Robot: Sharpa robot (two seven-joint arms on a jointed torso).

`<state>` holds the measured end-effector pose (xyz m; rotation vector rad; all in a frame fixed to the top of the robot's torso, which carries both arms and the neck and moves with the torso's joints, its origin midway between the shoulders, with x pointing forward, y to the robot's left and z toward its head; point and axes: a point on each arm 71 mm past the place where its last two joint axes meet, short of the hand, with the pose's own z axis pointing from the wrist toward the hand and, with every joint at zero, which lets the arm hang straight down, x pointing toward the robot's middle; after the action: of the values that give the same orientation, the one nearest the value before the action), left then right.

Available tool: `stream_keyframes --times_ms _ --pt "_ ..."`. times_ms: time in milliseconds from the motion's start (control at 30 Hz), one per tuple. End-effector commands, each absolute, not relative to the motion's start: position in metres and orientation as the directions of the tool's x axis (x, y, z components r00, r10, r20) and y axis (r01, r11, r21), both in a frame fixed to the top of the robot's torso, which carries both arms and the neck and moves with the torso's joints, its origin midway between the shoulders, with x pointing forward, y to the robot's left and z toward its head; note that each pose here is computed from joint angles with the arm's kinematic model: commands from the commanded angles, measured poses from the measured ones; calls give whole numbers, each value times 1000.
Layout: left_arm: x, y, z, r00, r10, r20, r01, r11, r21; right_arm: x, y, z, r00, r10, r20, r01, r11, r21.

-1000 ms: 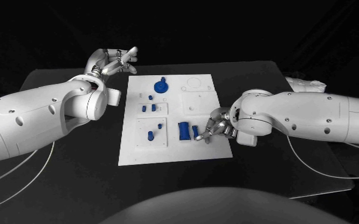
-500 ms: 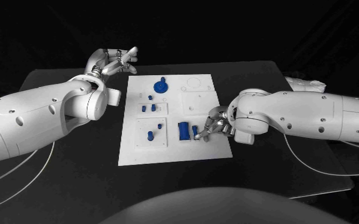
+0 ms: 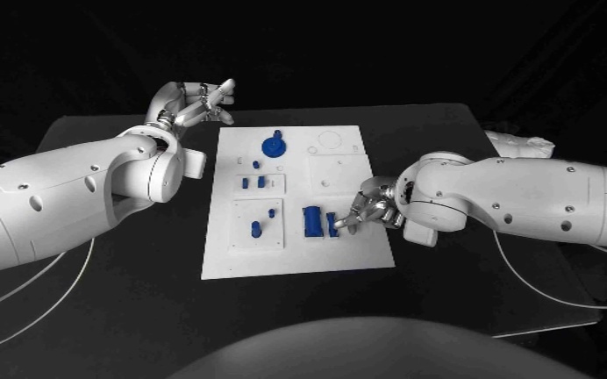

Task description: Assemble the parts on the task board

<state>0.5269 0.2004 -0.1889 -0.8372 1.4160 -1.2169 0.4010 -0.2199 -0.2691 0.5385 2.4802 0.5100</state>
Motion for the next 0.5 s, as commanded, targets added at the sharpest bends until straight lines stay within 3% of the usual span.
stream_keyframes --times_ms 33,133,300,500 --pt "526 199 -187 -221 -940 -261 136 236 -962 412 -218 -248 -589 660 -466 214 683 698" --pt "524 199 -186 -209 -943 -261 148 233 -961 418 -221 -237 -482 773 -412 176 546 819" --pt "515 202 -194 -173 -957 -233 158 206 -966 429 -217 -229 -380 902 -205 138 275 952" --pt "501 204 -203 -147 -970 -192 174 166 -971 445 -199 -226 -382 921 -80 52 108 993"
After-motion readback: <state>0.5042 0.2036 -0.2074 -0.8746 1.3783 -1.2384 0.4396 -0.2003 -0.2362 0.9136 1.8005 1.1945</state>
